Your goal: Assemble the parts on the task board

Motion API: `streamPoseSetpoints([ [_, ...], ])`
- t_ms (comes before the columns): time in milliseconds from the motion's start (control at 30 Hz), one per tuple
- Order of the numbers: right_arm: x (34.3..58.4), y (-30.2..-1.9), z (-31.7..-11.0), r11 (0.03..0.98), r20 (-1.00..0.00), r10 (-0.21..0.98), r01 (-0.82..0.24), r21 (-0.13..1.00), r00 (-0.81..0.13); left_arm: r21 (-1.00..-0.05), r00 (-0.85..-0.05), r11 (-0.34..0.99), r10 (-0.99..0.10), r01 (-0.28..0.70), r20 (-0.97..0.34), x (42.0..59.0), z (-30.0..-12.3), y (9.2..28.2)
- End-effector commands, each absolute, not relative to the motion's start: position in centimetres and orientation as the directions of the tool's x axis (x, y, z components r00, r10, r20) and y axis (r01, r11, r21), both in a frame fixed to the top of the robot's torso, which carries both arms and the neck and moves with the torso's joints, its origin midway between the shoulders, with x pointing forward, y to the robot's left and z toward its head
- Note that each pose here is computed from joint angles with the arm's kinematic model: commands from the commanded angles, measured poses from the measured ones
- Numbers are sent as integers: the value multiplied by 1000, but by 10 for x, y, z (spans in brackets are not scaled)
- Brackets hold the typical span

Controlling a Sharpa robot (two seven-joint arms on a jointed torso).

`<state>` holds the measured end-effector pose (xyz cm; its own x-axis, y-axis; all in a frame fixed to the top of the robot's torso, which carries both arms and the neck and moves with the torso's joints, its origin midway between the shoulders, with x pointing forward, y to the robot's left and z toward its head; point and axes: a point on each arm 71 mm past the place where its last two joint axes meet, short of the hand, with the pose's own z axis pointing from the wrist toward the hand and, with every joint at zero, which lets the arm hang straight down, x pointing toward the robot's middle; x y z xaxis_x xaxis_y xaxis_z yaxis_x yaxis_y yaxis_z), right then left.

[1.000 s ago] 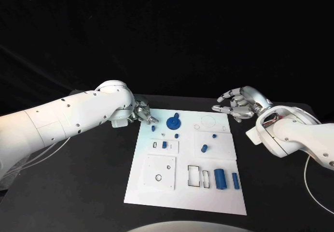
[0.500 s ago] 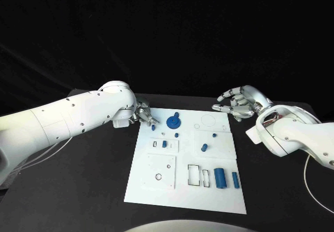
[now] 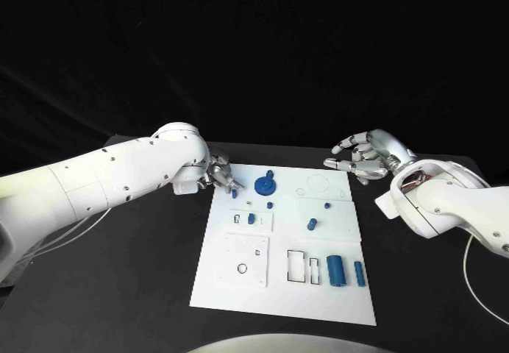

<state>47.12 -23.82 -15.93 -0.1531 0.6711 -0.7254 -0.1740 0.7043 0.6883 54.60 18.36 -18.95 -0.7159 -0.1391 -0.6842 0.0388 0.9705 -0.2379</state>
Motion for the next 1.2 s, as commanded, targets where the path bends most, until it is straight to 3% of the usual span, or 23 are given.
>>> streamPoseSetpoints([
  [33,471,-237,-159,704,-728,669,-185,685,-152,-244,-733,968,-132,48,-667,544,-190,181],
  [1200,471,-237,-160,705,-728,668,-182,685,-154,-302,-750,953,-190,14,-634,544,-192,180],
])
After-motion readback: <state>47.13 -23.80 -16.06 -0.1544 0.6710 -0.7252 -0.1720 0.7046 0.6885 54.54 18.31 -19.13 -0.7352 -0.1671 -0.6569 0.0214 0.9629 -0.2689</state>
